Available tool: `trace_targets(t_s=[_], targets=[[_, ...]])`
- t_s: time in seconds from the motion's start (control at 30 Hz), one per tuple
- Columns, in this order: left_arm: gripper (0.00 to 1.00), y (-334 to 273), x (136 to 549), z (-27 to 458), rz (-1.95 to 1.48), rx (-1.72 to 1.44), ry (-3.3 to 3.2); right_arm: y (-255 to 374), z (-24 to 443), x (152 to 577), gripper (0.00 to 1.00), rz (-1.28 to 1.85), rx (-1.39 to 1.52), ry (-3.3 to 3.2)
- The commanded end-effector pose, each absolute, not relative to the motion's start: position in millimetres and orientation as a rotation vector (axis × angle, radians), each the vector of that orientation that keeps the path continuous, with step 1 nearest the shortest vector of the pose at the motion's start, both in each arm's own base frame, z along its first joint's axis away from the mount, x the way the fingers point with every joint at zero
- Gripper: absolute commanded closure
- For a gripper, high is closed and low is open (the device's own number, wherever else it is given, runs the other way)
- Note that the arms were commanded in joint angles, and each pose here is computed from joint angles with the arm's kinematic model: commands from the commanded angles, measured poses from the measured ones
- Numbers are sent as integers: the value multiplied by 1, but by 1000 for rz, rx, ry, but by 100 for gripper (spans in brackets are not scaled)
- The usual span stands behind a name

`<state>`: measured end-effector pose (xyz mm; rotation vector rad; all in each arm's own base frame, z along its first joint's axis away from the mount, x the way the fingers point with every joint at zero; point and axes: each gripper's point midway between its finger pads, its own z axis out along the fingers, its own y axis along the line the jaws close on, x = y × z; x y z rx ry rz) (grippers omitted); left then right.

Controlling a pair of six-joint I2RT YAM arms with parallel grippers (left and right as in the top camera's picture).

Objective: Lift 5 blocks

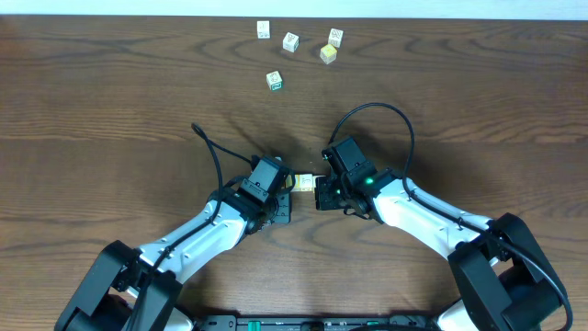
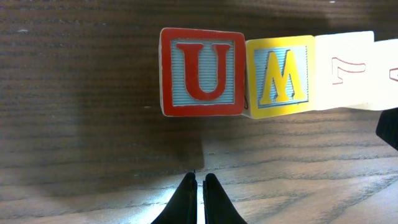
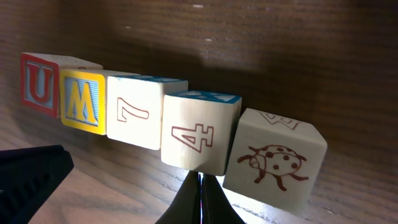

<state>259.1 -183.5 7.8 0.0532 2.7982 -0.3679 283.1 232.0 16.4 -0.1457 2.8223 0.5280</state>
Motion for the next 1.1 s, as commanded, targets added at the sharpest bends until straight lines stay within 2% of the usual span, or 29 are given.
trace_targets(t_s=[0.0, 0.47, 0.67, 1.07], targets=[[93, -182, 263, 10, -347, 52, 2784, 235, 16, 281, 99, 536, -145, 2822], [93, -182, 263, 10, -347, 52, 2784, 237, 15, 273, 99, 536, -164, 2847], [93, -182, 263, 10, -347, 52, 2784, 225, 5, 255, 99, 429, -181, 2926], [93, -182, 263, 10, -347, 52, 2784, 206, 2, 263, 99, 263, -150, 2897]])
